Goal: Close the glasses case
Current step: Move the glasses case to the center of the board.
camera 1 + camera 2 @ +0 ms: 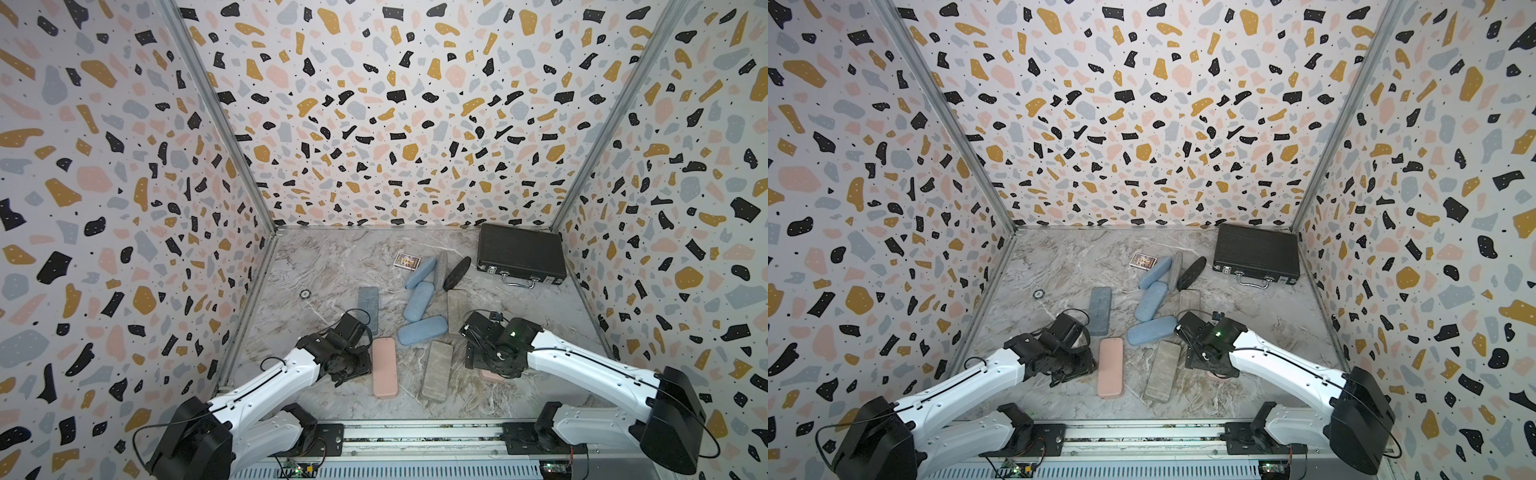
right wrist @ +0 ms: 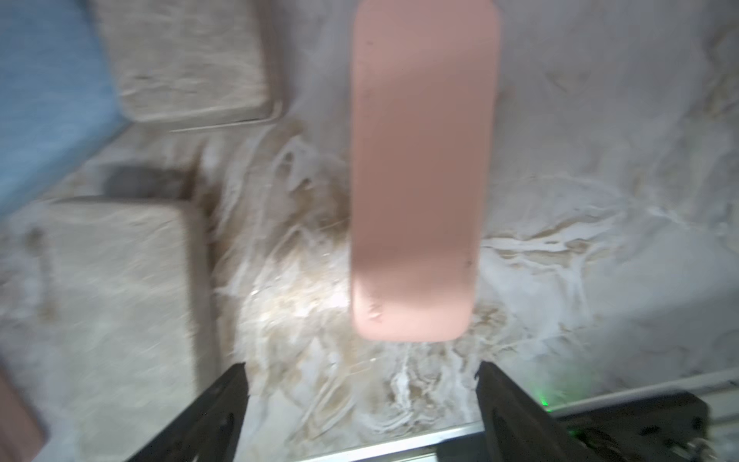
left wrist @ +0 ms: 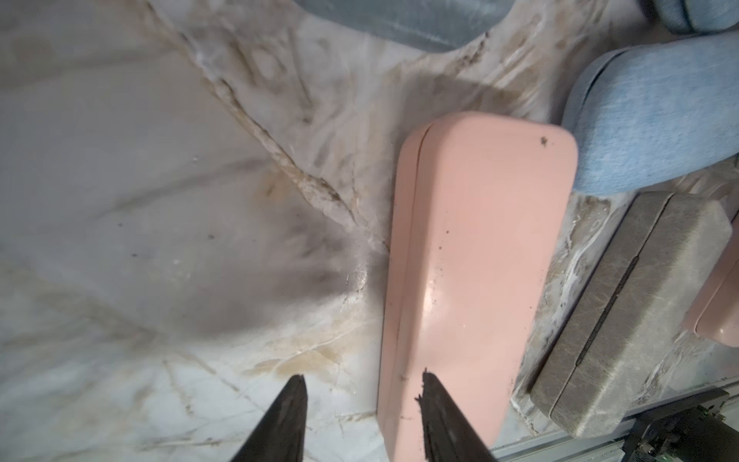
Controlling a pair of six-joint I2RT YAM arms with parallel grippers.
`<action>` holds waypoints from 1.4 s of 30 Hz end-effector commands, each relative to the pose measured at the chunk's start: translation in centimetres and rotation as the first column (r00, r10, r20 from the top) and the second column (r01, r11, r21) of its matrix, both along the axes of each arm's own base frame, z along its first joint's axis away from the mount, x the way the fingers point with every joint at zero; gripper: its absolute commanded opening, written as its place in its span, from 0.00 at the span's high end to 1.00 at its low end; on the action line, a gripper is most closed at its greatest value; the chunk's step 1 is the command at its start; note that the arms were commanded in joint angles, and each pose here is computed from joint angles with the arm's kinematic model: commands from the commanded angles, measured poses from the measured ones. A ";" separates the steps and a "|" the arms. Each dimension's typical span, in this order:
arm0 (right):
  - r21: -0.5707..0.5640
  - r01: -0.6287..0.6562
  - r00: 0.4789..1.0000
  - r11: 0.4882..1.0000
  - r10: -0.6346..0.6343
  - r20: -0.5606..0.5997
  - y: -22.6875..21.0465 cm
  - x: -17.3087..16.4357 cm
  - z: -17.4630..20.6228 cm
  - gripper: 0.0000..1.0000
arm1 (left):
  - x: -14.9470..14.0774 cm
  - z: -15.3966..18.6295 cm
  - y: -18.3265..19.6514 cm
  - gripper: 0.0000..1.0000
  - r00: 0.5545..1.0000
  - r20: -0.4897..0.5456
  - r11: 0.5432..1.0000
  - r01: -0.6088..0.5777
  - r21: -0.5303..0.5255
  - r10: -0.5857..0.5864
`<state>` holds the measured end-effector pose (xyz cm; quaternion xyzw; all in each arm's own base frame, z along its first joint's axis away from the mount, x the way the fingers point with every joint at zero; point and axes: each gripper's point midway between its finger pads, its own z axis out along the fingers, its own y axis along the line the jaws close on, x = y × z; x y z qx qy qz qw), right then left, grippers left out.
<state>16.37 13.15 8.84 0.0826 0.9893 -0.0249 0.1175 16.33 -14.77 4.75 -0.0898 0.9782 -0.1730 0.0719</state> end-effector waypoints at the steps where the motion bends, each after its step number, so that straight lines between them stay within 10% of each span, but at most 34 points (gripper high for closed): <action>1: -0.114 -0.013 0.999 0.993 0.008 -0.047 -3.2 0.1 -0.1 0.08 | -0.4 -0.8 -0.4 0.53 1.000 -0.013 0.999 0.025 -0.025 -0.025; 22: -0.019 0.007 0.983 1.000 -0.010 -0.183 -2.6 3.0 -6.8 0.09 | 0.3 -2.8 -2.5 0.58 0.992 -0.060 0.993 0.105 -0.045 -0.107; 31: 0.076 0.032 0.978 0.997 -0.016 -0.210 -1.7 0.4 -7.7 0.34 | 0.0 -2.2 -2.1 0.58 0.993 -0.053 0.993 0.106 -0.041 -0.108; 42: 0.073 -0.033 0.979 0.997 0.047 -0.199 2.7 -4.0 -8.7 0.35 | -0.7 -1.4 -1.4 0.58 0.994 -0.041 0.995 0.098 -0.038 -0.099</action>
